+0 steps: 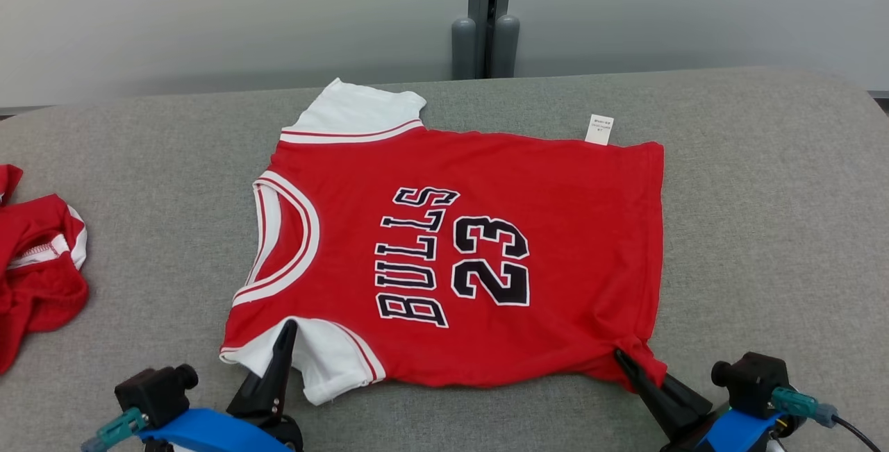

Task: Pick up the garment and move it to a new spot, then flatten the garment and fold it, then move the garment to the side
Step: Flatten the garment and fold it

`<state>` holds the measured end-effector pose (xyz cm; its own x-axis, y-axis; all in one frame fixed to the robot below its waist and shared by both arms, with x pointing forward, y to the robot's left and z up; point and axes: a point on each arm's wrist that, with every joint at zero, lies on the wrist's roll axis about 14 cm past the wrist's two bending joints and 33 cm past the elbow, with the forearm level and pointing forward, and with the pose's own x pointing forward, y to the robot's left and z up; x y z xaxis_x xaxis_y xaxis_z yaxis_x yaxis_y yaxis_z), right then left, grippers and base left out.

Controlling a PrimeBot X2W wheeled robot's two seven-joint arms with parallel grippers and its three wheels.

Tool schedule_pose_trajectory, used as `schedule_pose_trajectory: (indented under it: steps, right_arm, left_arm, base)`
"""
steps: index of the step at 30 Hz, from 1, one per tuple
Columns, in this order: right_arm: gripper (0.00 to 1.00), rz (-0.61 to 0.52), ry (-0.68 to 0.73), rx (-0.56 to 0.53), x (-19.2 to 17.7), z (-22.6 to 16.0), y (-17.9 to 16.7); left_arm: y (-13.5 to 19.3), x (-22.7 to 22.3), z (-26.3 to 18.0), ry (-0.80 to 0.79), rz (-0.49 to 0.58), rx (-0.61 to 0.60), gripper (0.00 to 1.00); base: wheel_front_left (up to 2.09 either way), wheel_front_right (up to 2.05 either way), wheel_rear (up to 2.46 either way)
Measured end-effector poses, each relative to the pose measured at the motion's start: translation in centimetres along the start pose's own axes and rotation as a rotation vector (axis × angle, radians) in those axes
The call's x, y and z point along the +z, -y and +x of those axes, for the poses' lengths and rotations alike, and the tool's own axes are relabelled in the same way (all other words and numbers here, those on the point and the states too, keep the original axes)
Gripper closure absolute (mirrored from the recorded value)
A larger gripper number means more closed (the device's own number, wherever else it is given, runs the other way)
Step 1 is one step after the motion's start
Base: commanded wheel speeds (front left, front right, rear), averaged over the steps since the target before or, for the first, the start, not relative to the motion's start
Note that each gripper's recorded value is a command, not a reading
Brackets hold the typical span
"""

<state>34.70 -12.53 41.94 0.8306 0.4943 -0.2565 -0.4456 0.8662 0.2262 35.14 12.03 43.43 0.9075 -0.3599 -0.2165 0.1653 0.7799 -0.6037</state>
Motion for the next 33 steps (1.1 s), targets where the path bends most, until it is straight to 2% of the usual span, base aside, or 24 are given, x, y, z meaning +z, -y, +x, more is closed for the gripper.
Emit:
schedule_pose_trajectory:
  steps: [12,26,27,28,29,30,33]
  right_arm:
    - [1.0,-0.002,-0.012,-0.007,0.8,2.4,1.4]
    - [1.0,-0.02,-0.032,-0.024,1.0,5.5,3.0]
    - [0.63,-0.025,-0.033,-0.025,1.0,5.7,3.1]
    - [0.17,-0.027,-0.032,-0.026,1.0,5.8,3.1]
    - [0.0,-0.033,-0.031,-0.028,1.1,5.9,3.3]
    - [0.0,-0.042,-0.031,-0.028,1.1,6.0,3.3]
    - [0.0,-0.06,-0.023,-0.029,1.5,6.1,3.4]
  left_arm:
    - [0.0,2.1,4.2,-0.018,0.06,-0.044,1.0]
    - [-1.6,1.8,9.3,-0.106,0.157,-0.044,1.0]
    - [-1.8,1.8,9.5,-0.106,0.167,-0.043,0.91]
    - [-2.1,1.9,9.7,-0.102,0.179,-0.037,0.64]
    - [-2.3,2.0,9.9,-0.097,0.198,-0.034,0.35]
    - [-2.5,2.1,10.0,-0.093,0.214,-0.031,0.0]
    - [-3.1,2.6,10.0,-0.065,0.226,-0.014,0.0]
  base:
    - [0.0,0.0,0.0]
    - [0.0,0.0,0.0]
    - [0.0,0.0,0.0]
    - [0.0,0.0,0.0]
    - [0.0,0.0,0.0]
    - [0.0,0.0,0.0]
    - [0.0,0.0,0.0]
